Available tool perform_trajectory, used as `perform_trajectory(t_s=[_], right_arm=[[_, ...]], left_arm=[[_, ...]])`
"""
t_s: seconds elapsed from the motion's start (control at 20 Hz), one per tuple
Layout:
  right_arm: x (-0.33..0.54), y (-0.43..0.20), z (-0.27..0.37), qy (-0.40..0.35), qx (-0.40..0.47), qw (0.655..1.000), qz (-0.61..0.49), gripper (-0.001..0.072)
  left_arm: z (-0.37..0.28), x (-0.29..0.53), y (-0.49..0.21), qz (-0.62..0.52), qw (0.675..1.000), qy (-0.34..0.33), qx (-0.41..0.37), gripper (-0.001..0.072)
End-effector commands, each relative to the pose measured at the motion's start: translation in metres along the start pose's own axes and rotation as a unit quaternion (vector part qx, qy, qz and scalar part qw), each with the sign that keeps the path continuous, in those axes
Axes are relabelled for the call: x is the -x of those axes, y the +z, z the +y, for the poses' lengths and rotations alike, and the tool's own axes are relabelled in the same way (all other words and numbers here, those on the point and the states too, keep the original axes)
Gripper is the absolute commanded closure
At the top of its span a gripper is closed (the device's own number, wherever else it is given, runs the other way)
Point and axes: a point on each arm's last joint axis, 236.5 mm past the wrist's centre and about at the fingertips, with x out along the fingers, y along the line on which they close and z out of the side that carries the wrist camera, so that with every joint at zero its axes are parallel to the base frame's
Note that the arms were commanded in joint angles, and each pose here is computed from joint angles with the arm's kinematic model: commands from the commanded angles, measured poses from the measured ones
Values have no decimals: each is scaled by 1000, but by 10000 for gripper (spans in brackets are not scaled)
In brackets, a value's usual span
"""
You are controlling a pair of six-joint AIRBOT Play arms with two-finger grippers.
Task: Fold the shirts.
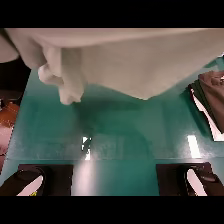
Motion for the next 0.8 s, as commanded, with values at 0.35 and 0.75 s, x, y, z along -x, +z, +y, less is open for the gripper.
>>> perform_trajectory(t_s=[0.35,0.75], right_arm=[[32,26,-24,-86,-1,994,67,695],[-102,-188,-87,-5,-185,880,439,694]], left_arm=[[-4,25,13,-41,999,8,-1,684],[-38,-188,-233,366,915,-140,97,684]])
